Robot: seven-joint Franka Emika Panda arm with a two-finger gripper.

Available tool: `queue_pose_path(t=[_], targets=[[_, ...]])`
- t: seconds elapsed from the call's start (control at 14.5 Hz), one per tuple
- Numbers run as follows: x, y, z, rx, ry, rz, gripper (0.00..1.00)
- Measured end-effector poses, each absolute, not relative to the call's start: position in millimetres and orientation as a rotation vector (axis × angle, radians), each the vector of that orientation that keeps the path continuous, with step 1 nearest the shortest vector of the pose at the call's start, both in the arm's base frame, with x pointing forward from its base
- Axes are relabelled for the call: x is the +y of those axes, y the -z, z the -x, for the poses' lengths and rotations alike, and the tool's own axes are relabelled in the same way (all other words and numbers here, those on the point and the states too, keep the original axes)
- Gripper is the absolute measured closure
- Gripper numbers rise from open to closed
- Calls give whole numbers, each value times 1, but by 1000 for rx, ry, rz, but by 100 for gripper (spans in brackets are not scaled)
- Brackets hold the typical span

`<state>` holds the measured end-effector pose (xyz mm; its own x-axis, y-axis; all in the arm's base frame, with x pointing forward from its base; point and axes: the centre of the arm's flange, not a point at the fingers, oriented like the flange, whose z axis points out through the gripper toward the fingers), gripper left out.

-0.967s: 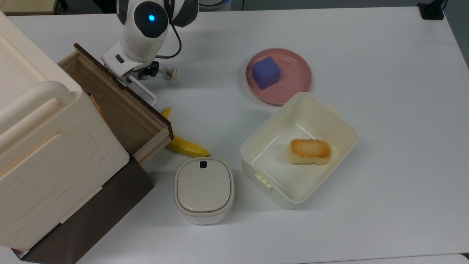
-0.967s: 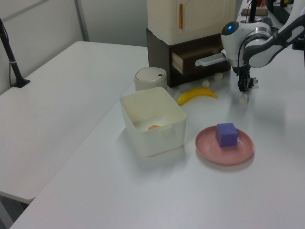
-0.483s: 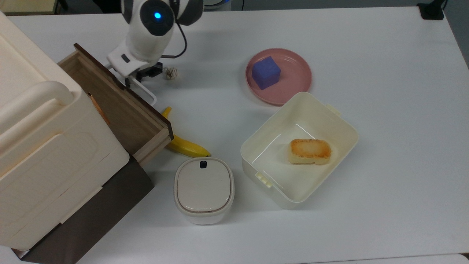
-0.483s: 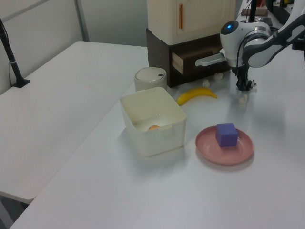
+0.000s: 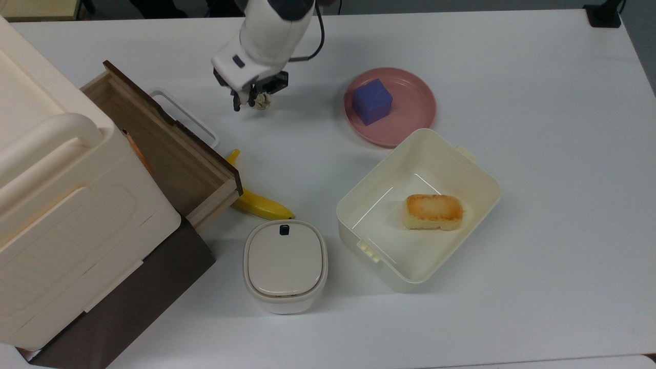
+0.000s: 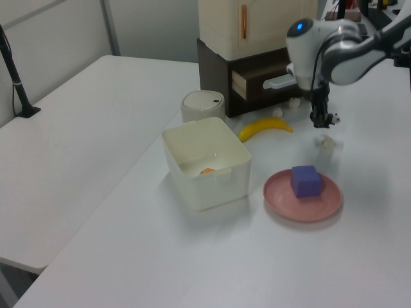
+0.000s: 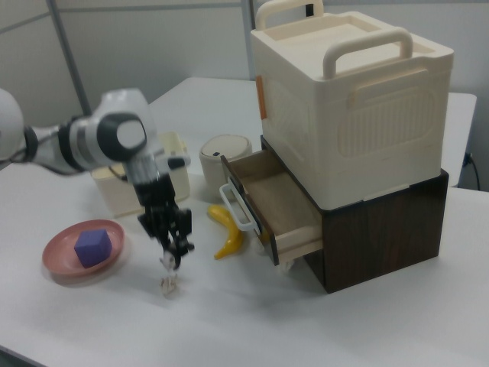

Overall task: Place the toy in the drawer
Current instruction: 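Carry the panda toy over the open drawer and lower it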

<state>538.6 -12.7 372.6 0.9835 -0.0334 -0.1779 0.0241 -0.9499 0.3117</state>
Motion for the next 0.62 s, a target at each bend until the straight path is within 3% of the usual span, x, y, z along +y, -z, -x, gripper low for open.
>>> queue_pose_path(t=[0.21, 0.62], targets=[[-21, -443, -554, -160, 151, -2919, 59], [-85, -523, -573, -450, -68, -3034, 59]])
